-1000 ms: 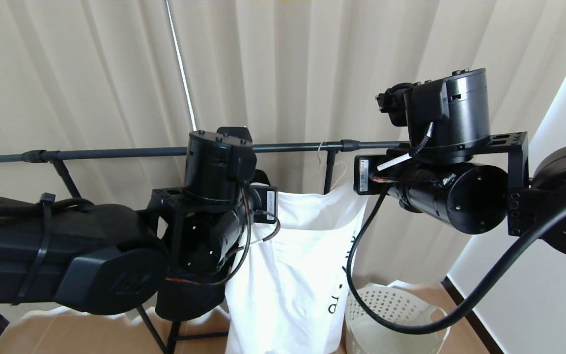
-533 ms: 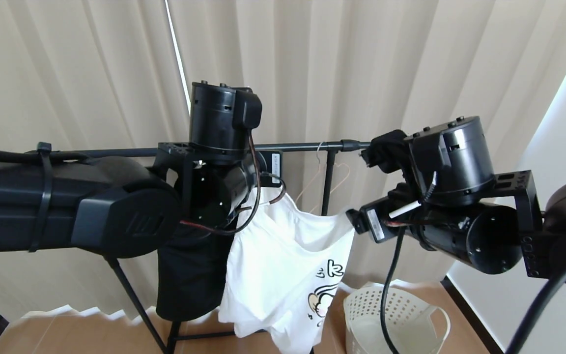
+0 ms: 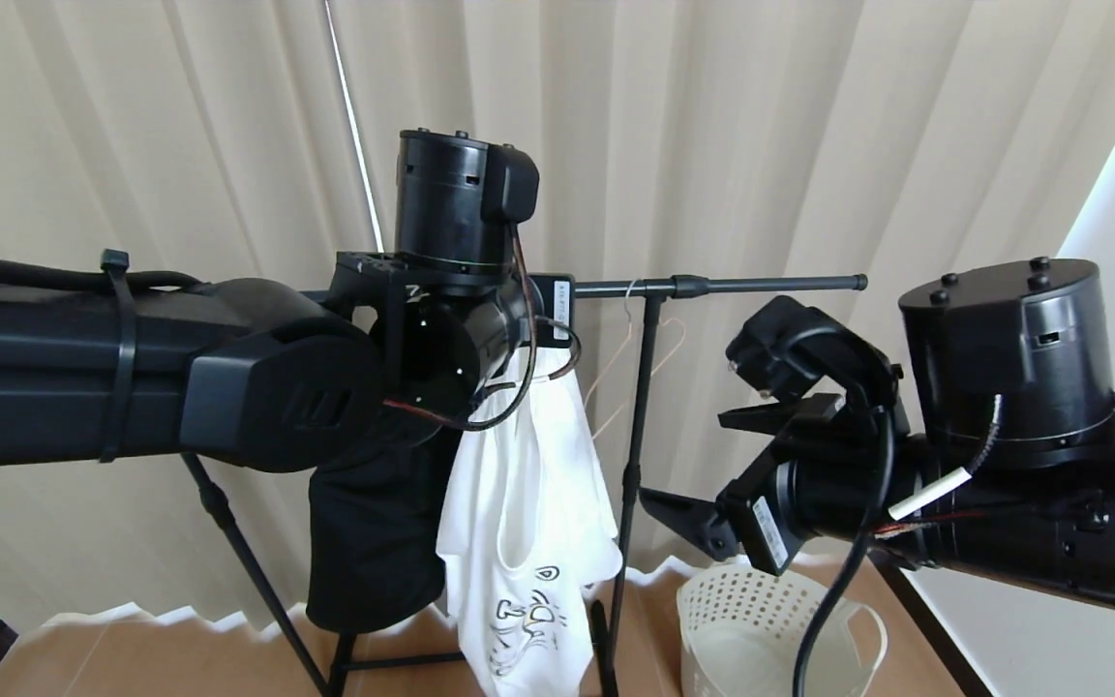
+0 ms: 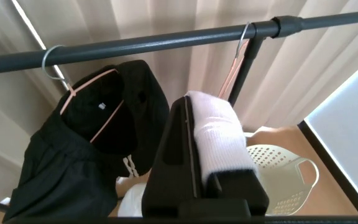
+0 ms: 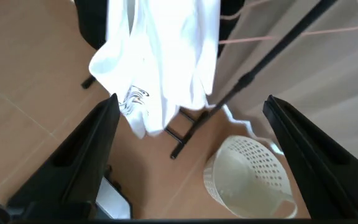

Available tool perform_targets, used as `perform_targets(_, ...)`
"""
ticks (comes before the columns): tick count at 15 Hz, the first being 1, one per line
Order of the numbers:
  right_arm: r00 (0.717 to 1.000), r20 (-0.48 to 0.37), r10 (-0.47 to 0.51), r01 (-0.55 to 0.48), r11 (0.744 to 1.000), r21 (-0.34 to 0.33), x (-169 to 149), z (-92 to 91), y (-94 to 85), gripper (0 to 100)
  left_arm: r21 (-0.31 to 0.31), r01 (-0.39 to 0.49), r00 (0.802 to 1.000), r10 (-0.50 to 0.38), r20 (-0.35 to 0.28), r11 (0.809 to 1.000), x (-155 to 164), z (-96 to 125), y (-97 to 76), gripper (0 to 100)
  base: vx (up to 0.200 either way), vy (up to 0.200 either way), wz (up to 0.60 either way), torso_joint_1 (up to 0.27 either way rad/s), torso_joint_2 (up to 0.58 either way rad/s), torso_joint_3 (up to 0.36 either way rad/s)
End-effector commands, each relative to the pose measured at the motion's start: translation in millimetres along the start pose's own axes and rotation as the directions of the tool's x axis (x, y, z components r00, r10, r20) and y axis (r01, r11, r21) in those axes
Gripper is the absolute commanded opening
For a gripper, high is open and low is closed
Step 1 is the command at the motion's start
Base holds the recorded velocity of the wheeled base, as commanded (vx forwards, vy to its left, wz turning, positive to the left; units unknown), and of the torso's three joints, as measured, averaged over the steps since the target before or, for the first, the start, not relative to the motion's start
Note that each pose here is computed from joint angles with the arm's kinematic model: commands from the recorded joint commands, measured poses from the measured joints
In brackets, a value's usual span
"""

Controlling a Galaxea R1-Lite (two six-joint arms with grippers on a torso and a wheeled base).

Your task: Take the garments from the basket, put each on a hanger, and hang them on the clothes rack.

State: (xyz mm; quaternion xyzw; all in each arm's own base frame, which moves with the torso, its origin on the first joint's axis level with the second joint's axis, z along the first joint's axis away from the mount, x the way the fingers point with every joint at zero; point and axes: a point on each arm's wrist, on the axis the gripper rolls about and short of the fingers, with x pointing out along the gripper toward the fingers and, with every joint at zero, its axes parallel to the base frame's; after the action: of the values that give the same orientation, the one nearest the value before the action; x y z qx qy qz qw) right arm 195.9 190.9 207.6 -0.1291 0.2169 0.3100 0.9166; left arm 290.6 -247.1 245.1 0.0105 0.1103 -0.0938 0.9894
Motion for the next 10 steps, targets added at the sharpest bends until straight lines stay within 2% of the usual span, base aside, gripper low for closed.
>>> perform_targets(1, 0.999, 0.038, 0.006, -0.009, 0.997, 0.072, 11, 1.8, 3.2, 100, 0.009, 0.014, 1.0, -0.014, -0.01, 1.0, -2, -3, -5.2, 0, 0.0, 0.0, 0.0, 0.0, 0.0, 0.0)
perform_targets(3, 0.993, 0.118, 0.013, -0.034, 0.982, 0.184, 27, 8.3, 18.4, 100, 0.017, 0.025, 1.0, -0.024, -0.019, 1.0, -5, -5, -8.6, 0, 0.0, 0.0, 0.0, 0.0, 0.0, 0.0)
perform_targets(4, 0.992, 0.124, 0.003, -0.027, 0.981, 0.192, 30, 8.3, 19.1, 100, 0.017, 0.025, 1.0, -0.024, -0.019, 1.0, -5, -5, -8.6, 0, 0.0, 0.0, 0.0, 0.0, 0.0, 0.0)
perform_targets(6, 0.984, 0.159, -0.077, 0.043, 0.977, 0.208, 54, 3.7, 33.5, 100, 0.025, 0.024, 0.999, -0.024, -0.022, 0.999, -5, -5, -8.5, 0, 0.0, 0.0, 0.0, 0.0, 0.0, 0.0)
perform_targets(10, 0.968, 0.224, -0.114, 0.06, 0.971, 0.231, 68, 1.5, 36.9, 100, 0.03, 0.025, 0.999, -0.024, -0.021, 0.999, -5, -5, -8.5, 0, 0.0, 0.0, 0.0, 0.0, 0.0, 0.0)
